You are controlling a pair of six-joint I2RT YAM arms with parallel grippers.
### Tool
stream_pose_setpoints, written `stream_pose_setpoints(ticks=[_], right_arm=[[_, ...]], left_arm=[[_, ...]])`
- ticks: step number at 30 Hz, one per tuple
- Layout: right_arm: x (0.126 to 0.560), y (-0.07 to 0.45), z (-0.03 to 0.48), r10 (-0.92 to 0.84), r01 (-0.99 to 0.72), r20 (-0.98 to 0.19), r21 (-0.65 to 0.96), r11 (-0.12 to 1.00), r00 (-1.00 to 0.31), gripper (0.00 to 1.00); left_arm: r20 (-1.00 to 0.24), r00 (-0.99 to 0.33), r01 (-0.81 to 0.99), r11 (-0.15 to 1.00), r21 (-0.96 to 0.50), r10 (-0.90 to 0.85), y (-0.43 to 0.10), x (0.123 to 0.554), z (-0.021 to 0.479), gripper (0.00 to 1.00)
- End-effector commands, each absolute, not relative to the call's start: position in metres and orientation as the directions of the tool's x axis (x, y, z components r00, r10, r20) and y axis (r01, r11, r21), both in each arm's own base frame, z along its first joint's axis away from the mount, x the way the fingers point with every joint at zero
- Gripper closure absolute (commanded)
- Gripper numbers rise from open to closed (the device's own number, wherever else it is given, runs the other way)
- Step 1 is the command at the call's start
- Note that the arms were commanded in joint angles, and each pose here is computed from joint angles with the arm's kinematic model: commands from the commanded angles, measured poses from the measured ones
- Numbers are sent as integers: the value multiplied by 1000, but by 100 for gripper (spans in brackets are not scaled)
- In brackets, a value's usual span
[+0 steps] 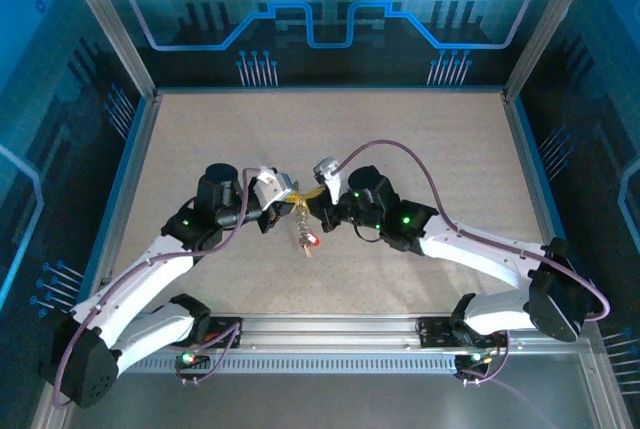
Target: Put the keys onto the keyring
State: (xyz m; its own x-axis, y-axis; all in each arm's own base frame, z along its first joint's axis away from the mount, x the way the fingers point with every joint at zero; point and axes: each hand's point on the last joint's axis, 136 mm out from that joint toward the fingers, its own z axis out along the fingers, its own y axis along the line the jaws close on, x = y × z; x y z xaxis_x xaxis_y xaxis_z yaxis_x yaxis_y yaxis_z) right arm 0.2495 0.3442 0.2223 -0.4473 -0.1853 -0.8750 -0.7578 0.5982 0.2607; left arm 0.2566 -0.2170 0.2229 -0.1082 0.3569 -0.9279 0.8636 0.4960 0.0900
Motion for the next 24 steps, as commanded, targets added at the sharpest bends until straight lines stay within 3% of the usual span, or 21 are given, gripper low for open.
stream_pose_setpoints(ticks=[1, 9, 14, 20, 24], right_arm=[[252, 346, 220, -163, -714, -851, 298, 633, -500, 100], [252, 350, 218, -95, -686, -834, 375, 624, -543, 100], [249, 354, 234, -62, -718, -840, 419, 556, -539, 100], [238, 345, 240, -85, -786, -870, 391, 479, -485, 79], [236, 332, 250, -87, -824, -901, 345, 449, -424, 75]], left_arm=[[-950, -33, 862, 490, 130, 311, -221, 256, 251, 100], [-952, -25, 864, 486, 133, 305, -222, 255, 252, 100], [-956, -13, 861, 490, 139, 293, -221, 253, 254, 100], [-967, 10, 873, 469, 132, 254, -225, 248, 260, 100], [-974, 20, 882, 455, 124, 226, -227, 245, 265, 100]])
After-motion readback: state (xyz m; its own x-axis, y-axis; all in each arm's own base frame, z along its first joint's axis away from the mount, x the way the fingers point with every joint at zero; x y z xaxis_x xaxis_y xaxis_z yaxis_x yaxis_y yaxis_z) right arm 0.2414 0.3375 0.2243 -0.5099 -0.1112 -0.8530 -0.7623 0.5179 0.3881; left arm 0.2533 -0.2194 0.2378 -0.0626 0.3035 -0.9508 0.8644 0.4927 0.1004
